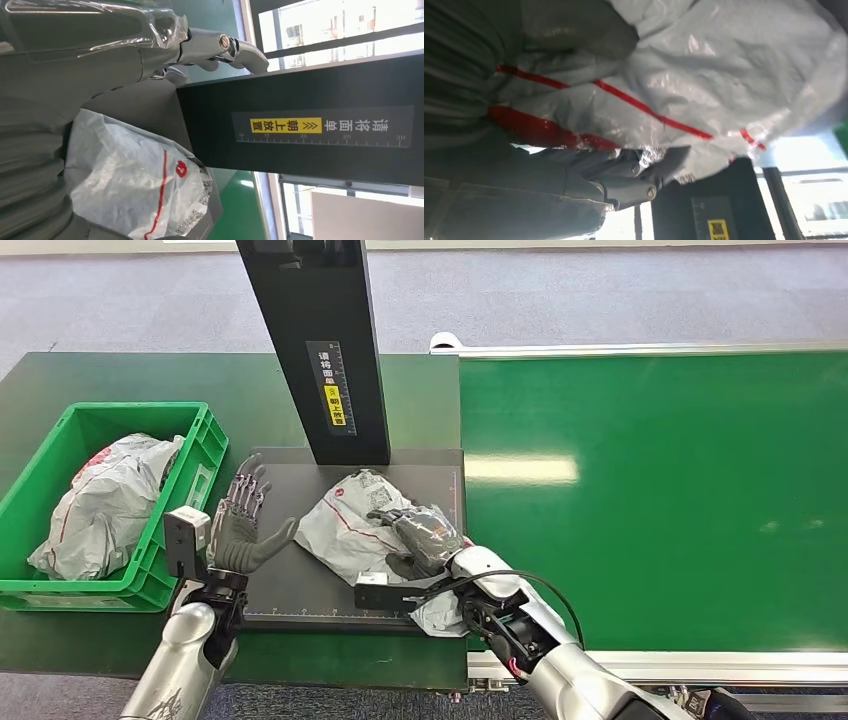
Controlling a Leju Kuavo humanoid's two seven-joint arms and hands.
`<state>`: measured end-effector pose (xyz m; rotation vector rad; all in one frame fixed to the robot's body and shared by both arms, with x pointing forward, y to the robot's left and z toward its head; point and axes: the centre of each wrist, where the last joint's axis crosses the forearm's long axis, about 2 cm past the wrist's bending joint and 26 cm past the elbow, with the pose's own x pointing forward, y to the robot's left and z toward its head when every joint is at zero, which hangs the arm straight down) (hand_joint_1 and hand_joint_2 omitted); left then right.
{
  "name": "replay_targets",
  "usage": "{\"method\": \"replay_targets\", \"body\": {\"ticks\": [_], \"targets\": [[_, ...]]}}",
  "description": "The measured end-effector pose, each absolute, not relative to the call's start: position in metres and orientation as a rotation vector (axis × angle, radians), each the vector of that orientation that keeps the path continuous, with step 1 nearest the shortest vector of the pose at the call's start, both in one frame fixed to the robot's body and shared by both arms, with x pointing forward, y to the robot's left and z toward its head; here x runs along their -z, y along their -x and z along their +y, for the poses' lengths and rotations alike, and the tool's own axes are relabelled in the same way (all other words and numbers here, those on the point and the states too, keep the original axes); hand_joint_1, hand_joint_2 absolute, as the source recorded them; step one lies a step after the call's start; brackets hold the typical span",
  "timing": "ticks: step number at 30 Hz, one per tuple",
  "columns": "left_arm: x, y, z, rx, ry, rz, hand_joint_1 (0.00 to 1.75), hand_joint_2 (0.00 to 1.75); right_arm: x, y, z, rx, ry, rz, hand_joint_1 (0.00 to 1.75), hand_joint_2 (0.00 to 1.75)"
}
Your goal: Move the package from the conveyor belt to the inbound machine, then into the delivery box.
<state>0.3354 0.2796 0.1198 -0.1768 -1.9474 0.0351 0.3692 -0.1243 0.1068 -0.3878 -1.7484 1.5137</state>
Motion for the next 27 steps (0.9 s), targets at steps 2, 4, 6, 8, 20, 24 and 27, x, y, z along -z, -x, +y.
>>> {"method": "replay_targets", "body": {"ticks": [2,4,6,8,20,24,27], "targets": [[-0.12,-0.337,0.279,-0.036,0.181,-1.948,0.0,1.75,-0.106,-0.369,-0.127,-1.46,0.341,-1.781,0.0,1.75],[-0.12,-0.338,0.278,-0.036,0.184,-1.948,0.0,1.75,-0.106,-0.371,-0.13,-1.401,0.291,-1.799,0.0,1.75],[-0.12,-0.34,0.278,-0.038,0.189,-1.947,0.0,1.75,-0.108,-0.373,-0.132,-1.337,0.213,-1.803,0.0,1.75],[-0.119,-0.341,0.278,-0.039,0.195,-1.945,0.0,1.75,-0.109,-0.375,-0.135,-1.259,0.106,-1.811,0.0,1.75],[-0.113,-0.339,0.28,-0.031,0.219,-1.935,0.0,1.75,-0.119,-0.382,-0.165,-0.563,-0.39,-1.909,0.0,1.75],[-0.11,-0.337,0.28,-0.029,0.25,-1.925,0.0,1.75,-0.124,-0.386,-0.18,-0.284,-0.458,-1.912,0.0,1.75],[-0.106,-0.333,0.278,-0.026,0.272,-1.91,0.0,1.75,-0.129,-0.39,-0.191,-0.169,-0.452,-1.928,0.0,1.75]]}}
